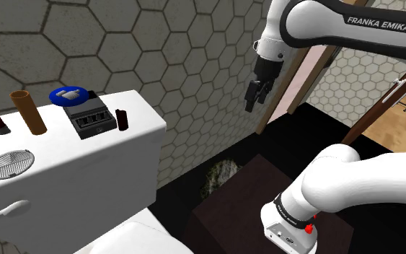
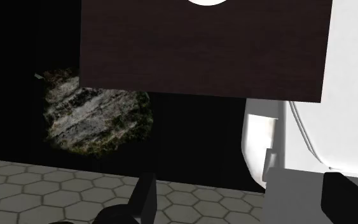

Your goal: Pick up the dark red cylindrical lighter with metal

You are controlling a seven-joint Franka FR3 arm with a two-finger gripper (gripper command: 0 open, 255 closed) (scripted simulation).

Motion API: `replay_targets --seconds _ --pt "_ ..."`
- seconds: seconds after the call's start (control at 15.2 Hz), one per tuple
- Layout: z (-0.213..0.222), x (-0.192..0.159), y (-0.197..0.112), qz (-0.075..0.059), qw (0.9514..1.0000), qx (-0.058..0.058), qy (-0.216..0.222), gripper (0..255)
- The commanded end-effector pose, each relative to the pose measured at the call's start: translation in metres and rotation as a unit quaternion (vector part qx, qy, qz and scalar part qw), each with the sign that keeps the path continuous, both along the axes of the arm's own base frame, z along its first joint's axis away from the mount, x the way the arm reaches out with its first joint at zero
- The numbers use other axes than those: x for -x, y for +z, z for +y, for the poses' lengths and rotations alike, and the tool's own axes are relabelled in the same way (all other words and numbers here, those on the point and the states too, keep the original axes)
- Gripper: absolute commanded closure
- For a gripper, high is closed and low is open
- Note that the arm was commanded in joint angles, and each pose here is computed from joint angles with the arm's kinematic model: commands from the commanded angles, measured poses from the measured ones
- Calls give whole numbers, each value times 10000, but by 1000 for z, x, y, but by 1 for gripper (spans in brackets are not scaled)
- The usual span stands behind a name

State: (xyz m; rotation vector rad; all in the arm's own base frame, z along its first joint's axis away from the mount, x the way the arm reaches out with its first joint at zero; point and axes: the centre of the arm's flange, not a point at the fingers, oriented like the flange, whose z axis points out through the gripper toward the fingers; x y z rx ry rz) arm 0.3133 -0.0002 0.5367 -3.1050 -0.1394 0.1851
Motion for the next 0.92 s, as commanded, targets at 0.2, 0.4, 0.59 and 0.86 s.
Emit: replay_targets --seconds 0.2,0.4,0.59,0.86 --pt "29 -22 -6 -130 9998 -37 137 0" --pt "58 -43 -11 -260 9993 -74 273 0" --pt "89 -63 -16 -389 9983 -111 409 0" --pt "130 -89 -21 -562 9965 -160 591 0"
